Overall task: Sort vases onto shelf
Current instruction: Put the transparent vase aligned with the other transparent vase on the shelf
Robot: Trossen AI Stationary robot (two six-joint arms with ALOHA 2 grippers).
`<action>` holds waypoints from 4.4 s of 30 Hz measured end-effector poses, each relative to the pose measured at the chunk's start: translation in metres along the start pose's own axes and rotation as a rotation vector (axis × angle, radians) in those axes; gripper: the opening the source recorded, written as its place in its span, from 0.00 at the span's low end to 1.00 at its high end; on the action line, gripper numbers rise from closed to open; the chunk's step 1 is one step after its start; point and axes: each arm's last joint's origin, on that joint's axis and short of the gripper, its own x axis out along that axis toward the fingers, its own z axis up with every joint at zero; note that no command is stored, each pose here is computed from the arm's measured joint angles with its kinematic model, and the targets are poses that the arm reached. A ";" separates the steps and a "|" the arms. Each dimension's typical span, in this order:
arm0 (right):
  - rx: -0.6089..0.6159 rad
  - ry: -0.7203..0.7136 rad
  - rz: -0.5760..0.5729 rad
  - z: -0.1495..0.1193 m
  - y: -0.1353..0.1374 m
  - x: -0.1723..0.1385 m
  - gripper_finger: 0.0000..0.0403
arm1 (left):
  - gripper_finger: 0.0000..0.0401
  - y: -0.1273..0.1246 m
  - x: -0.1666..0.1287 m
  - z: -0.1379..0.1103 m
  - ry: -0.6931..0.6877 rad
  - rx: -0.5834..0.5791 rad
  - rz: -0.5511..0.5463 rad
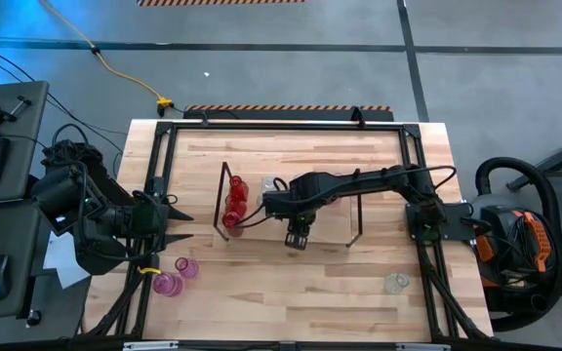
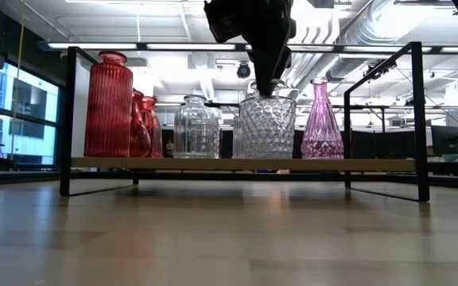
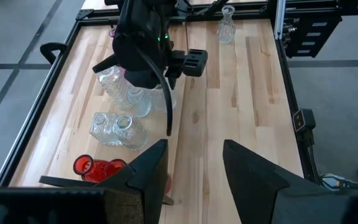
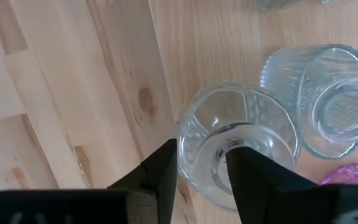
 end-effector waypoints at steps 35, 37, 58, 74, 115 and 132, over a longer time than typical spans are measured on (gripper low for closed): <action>0.090 -0.001 0.013 0.000 0.001 -0.002 0.29 | 0.37 0.000 0.000 0.000 0.000 0.011 0.000; 0.090 -0.007 0.016 0.000 0.001 -0.002 0.29 | 0.37 0.000 0.000 0.000 0.000 0.011 0.000; 0.123 -0.178 0.001 0.009 0.013 -0.036 0.29 | 0.37 0.000 0.000 0.000 0.000 0.003 0.000; 0.069 -0.836 -0.130 0.025 0.066 -0.106 0.29 | 0.37 0.004 0.004 0.003 0.003 -0.021 0.024; -0.099 -0.610 -0.355 -0.038 0.018 -0.167 0.29 | 0.37 0.070 0.073 0.045 0.094 -0.113 0.237; 0.094 -0.614 -0.455 -0.132 -0.024 -0.213 0.29 | 0.37 0.114 0.124 -0.025 0.315 -0.212 0.244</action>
